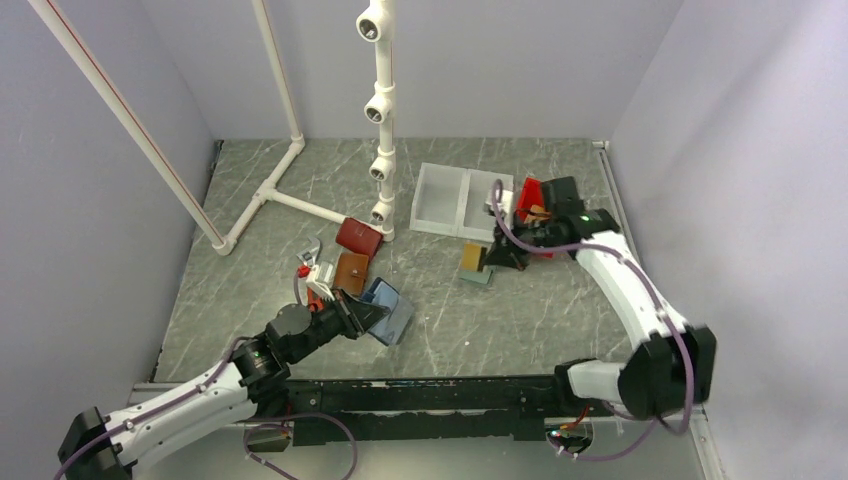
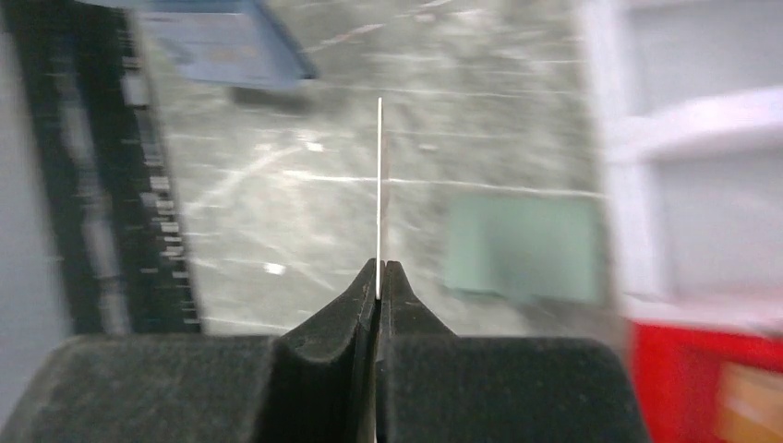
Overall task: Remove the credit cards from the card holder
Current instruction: Place the credit card in the storage box.
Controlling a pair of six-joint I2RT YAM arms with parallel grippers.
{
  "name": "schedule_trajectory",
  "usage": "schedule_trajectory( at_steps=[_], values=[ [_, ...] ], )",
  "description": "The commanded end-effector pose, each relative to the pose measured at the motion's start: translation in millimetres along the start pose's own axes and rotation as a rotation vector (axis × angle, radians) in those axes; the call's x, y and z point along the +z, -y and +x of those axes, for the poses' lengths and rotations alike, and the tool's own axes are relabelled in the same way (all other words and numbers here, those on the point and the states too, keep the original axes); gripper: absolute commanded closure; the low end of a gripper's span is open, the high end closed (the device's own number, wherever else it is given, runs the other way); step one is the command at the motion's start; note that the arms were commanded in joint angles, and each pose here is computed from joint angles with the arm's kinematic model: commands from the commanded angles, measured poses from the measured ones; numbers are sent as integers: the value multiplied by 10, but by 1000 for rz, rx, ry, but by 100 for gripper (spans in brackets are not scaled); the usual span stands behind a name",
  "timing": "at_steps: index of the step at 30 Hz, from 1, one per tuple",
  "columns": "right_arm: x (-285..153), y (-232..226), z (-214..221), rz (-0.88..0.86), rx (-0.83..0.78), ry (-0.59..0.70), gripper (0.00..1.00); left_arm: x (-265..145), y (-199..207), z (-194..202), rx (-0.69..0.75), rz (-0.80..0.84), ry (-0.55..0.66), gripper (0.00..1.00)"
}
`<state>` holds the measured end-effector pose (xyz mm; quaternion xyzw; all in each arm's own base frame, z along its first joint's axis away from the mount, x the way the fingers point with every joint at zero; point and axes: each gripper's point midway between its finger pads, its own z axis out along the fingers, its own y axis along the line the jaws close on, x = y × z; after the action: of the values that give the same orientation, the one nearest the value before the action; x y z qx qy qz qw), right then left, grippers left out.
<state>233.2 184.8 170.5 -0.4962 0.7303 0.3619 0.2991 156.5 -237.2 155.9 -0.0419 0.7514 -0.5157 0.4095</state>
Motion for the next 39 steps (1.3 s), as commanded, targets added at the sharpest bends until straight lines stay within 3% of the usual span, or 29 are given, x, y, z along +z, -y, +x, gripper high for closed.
schedule_trajectory(
  at_steps=[1,4,7,13,19,23,25,27,30,34,39],
  values=[
    [-536,611,-31,365,-327,-35,100,0,251,-58,-12,81,-10,100],
    [-795,911,41,499,-543,-127,100,20,298,-21,-16,102,-34,100],
    [-965,1227,102,572,-650,-216,100,44,311,23,-29,121,-49,100],
    [-1321,1791,229,658,-688,-331,100,72,324,74,-40,131,-75,100],
    [-1362,2128,477,660,-745,-453,100,86,310,91,-37,125,-83,100],
    [-1339,2319,423,682,-786,-443,100,105,292,102,-42,118,-85,100],
    [-1336,2443,378,715,-823,-440,95,118,296,103,-40,116,-88,100],
    [-1318,2531,454,714,-831,-474,79,129,306,107,-40,117,-93,100],
    [-1275,2506,621,638,-777,-523,65,133,316,115,-39,117,-102,100],
    [-1201,2244,743,541,-726,-513,58,144,277,117,-39,102,-97,100],
    [-1172,1882,485,525,-639,-357,57,187,307,136,-43,116,-109,100]
  ],
)
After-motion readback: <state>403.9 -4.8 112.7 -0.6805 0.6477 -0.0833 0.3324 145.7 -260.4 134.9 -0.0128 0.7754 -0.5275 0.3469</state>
